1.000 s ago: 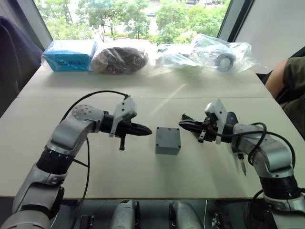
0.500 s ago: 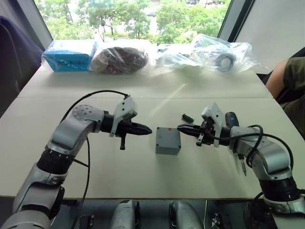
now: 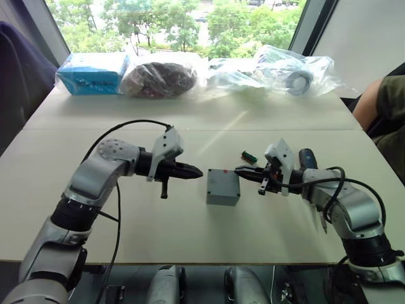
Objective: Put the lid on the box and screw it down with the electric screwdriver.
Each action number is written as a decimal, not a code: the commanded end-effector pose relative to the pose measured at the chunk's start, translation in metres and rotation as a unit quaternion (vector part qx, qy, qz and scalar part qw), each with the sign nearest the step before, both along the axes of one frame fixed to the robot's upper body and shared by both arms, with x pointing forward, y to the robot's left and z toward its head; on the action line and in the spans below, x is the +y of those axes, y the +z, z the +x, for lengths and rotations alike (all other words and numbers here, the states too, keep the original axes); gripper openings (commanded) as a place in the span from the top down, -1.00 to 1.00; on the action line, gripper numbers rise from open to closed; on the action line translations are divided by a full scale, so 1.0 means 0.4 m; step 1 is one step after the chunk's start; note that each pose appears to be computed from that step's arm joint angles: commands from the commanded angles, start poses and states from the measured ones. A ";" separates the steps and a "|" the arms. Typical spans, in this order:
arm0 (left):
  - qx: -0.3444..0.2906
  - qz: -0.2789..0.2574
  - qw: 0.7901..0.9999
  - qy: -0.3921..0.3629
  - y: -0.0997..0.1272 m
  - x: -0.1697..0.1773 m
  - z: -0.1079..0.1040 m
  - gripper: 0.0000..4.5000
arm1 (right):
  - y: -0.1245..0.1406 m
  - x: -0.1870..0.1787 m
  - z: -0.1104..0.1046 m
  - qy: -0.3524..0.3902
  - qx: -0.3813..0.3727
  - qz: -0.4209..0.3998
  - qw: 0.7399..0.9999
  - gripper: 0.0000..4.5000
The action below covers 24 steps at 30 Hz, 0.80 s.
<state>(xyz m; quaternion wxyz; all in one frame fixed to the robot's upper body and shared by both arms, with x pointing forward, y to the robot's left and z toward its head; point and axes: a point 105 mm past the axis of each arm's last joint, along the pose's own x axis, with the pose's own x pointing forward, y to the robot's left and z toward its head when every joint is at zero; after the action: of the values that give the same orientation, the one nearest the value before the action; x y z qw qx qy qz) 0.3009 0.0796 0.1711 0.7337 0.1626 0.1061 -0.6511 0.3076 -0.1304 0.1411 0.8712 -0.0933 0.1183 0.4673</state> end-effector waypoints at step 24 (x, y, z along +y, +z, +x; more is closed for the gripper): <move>-0.068 -0.029 0.993 -0.092 0.084 -0.085 -0.036 1.00 | 0.211 -0.194 0.002 -0.207 0.103 0.091 0.969 -1.00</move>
<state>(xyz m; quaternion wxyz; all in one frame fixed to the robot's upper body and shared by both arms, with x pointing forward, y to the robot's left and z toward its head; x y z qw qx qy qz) 0.2964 0.0574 0.1941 0.7071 0.1670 0.0553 -0.6849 0.3148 -0.1977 0.2180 0.9328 0.0468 0.1626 0.3182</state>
